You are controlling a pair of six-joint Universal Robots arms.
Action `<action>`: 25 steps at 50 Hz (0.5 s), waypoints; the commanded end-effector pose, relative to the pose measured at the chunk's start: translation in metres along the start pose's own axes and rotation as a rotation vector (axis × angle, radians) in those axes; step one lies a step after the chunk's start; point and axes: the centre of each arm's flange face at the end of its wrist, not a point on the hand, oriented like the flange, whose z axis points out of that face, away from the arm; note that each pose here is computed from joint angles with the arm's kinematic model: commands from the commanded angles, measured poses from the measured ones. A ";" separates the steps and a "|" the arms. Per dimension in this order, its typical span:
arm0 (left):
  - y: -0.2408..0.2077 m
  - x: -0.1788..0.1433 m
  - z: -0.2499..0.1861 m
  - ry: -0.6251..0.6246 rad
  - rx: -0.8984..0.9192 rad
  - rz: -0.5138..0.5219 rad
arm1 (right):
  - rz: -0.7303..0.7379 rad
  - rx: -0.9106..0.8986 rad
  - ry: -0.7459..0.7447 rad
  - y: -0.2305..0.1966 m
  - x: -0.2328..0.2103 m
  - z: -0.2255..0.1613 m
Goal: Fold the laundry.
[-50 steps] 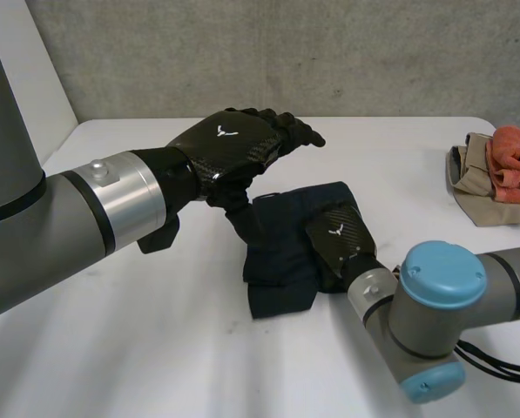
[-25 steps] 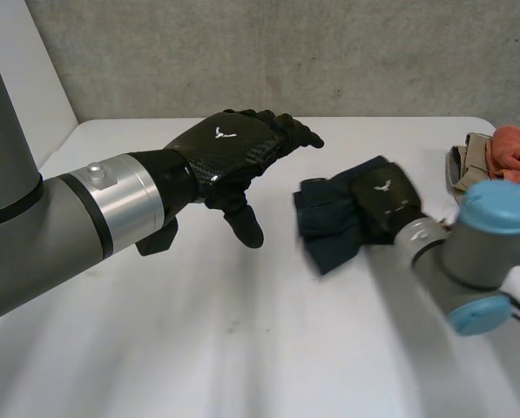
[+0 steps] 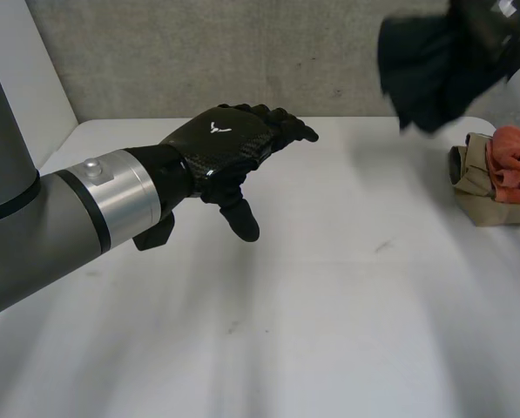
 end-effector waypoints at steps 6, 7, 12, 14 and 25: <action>0.003 -0.002 0.000 -0.006 -0.009 -0.006 | -0.051 -0.030 0.100 0.067 0.102 -0.015; 0.003 -0.002 0.000 -0.007 -0.008 -0.005 | -0.046 -0.042 0.085 0.074 0.102 -0.018; 0.003 -0.003 0.000 -0.007 -0.006 -0.004 | 0.007 -0.119 -0.037 0.121 0.099 -0.049; 0.004 -0.003 0.001 -0.007 -0.008 -0.005 | 0.039 -0.174 -0.071 0.145 0.106 -0.073; 0.007 -0.003 0.003 -0.003 -0.018 -0.010 | 0.153 -0.311 -0.130 0.193 0.117 -0.144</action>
